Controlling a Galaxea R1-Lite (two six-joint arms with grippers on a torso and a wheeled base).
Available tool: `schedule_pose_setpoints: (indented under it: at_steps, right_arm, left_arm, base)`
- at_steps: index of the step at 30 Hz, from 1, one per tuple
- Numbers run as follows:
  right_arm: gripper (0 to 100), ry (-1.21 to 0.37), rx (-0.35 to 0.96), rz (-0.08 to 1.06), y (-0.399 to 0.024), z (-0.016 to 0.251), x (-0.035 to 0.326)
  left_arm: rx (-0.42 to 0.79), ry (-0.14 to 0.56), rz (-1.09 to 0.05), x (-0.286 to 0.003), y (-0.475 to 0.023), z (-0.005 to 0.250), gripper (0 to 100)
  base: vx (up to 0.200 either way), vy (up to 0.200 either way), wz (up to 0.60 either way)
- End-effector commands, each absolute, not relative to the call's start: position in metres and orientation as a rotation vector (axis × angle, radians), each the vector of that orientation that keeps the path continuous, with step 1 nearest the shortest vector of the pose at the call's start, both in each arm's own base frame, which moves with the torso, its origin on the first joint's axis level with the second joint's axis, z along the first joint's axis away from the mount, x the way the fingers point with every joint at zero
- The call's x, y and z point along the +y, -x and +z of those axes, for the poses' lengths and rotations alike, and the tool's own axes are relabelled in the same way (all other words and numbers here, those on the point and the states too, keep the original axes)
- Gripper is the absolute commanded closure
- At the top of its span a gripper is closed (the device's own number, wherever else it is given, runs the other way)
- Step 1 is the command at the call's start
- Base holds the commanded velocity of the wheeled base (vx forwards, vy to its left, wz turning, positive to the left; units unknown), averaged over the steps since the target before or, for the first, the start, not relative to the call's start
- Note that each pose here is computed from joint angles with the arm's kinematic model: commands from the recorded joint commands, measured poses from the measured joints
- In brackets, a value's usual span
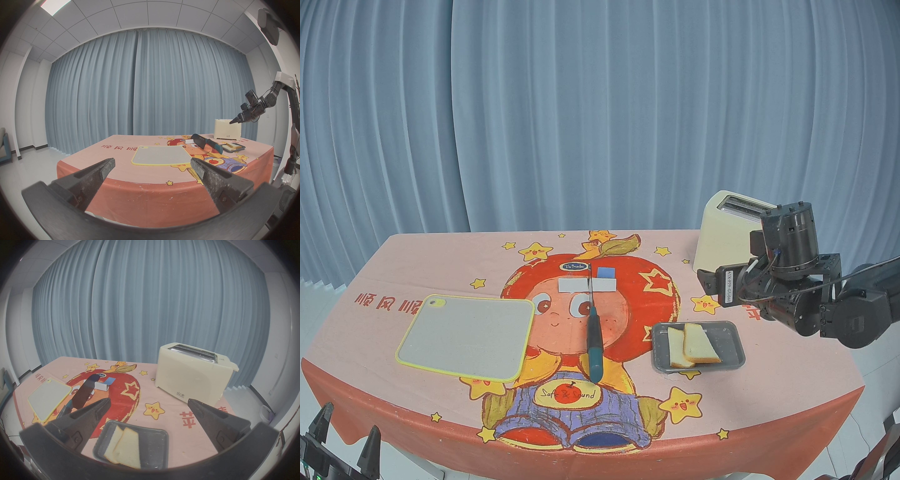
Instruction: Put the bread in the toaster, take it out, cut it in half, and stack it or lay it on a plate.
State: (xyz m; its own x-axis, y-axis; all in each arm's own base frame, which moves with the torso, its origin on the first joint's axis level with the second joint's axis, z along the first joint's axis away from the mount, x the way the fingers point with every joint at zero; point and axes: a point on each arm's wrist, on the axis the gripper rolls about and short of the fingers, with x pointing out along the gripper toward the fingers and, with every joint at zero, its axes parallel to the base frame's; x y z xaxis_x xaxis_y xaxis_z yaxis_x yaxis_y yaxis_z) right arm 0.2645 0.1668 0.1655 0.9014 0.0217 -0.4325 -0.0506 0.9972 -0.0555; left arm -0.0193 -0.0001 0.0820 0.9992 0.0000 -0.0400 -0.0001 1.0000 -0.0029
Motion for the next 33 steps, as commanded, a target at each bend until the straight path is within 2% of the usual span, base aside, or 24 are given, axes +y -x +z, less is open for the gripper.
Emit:
schedule_pose_setpoints:
  at_steps: [1, 7, 17, 25, 33]
  right_arm:
    - [0, 0.049, 0.42, -0.007, -0.258, 0.177, 0.144]
    - [0, 0.043, 0.444, -0.102, -0.255, 0.17, 0.113]
    - [0, -0.013, 0.35, -0.251, -0.248, 0.184, 0.059]
    - [0, -0.042, 0.32, -0.31, -0.236, 0.188, 0.038]
    - [0, -0.046, 0.289, -0.296, -0.186, 0.189, 0.02]
  left_arm:
    - [0.057, 0.003, 0.002, 0.0, 0.018, 0.077, 0]
    - [0.057, 0.003, 0.0, 0.0, 0.018, 0.077, 0]
    - [0.057, 0.003, -0.001, 0.0, 0.018, 0.077, 0]
    - [0.057, 0.003, 0.0, 0.0, 0.018, 0.077, 0]
    - [0.057, 0.003, 0.0, 0.0, 0.018, 0.077, 0]
  base:
    - [0.0, 0.0, 0.0]
    - [0.0, 0.0, 0.0]
    - [0.0, 0.0, 0.0]
    - [0.0, 0.0, 0.0]
    - [0.0, 0.0, 0.0]
